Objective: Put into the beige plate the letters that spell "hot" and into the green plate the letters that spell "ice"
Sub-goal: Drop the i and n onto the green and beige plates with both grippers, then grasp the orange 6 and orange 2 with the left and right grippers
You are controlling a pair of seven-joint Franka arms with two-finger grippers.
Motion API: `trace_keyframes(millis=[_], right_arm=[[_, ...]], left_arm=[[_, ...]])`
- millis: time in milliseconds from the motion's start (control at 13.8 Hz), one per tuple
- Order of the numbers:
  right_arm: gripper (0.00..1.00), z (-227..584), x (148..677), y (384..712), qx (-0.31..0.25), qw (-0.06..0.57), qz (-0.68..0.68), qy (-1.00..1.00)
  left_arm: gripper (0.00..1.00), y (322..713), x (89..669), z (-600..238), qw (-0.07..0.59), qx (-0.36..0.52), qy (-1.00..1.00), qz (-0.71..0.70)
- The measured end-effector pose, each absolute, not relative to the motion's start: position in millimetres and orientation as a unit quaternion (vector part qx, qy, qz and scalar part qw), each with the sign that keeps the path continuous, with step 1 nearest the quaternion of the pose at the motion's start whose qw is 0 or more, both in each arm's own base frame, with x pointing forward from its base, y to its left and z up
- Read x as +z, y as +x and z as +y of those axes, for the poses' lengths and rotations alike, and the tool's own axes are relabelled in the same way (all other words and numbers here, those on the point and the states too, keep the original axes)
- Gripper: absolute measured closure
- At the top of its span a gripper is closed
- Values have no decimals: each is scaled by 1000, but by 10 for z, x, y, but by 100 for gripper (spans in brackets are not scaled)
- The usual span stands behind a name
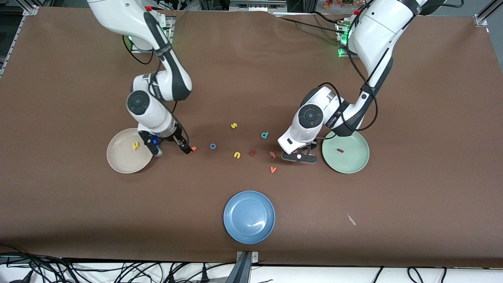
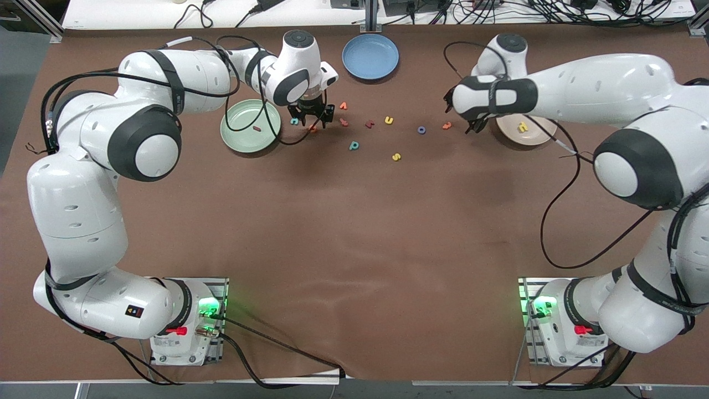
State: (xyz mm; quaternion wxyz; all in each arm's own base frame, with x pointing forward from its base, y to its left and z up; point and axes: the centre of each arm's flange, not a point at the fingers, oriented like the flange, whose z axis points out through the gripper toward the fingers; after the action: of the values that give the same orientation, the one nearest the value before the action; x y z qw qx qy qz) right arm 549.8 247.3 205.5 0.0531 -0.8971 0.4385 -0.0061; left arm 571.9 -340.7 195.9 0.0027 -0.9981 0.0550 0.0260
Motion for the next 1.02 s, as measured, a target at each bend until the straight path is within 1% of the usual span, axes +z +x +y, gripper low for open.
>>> trace_keyframes(millis=[73,145,218,435,508,580,653,725,798,870,943,1015], right_arm=[[0,2529,1944,5470,-11,51,446,-893],[0,2553,1842,5454,-14,48,452,-891],[0,2560,1769,5451,-16,46,455,-889],[0,2591,1743,5526,-22,48,457,-888],[0,2600,1749,5551,-23,50,457,-888],[3,2606,1748,5569,-25,50,458,-887],[3,2611,1745,5580,-25,51,458,-887],[7,2613,1739,5583,-25,50,458,-887],[8,2613,1730,5584,-25,50,458,-887],[11,2611,1716,5583,-25,49,458,-887],[12,2614,1713,5586,-25,49,458,-887],[18,2613,1716,5589,-25,49,458,-887]], left_arm=[[34,5721,1924,-3403,1,26,-998,52],[38,5721,1892,-3395,1,27,-998,50],[39,5723,1868,-3384,2,28,-998,48],[40,5728,1817,-3355,4,31,-999,44],[44,5725,1798,-3355,3,32,-999,44],[44,5722,1772,-3356,3,32,-999,44],[48,5721,1738,-3357,1,32,-999,43],[49,5720,1707,-3353,1,32,-999,44],[56,5727,1720,-3355,2,29,-999,46],[56,5729,1718,-3351,6,26,-998,51],[62,5733,1727,-3351,9,22,-998,55],[72,5740,1735,-3344,11,20,-998,56]])
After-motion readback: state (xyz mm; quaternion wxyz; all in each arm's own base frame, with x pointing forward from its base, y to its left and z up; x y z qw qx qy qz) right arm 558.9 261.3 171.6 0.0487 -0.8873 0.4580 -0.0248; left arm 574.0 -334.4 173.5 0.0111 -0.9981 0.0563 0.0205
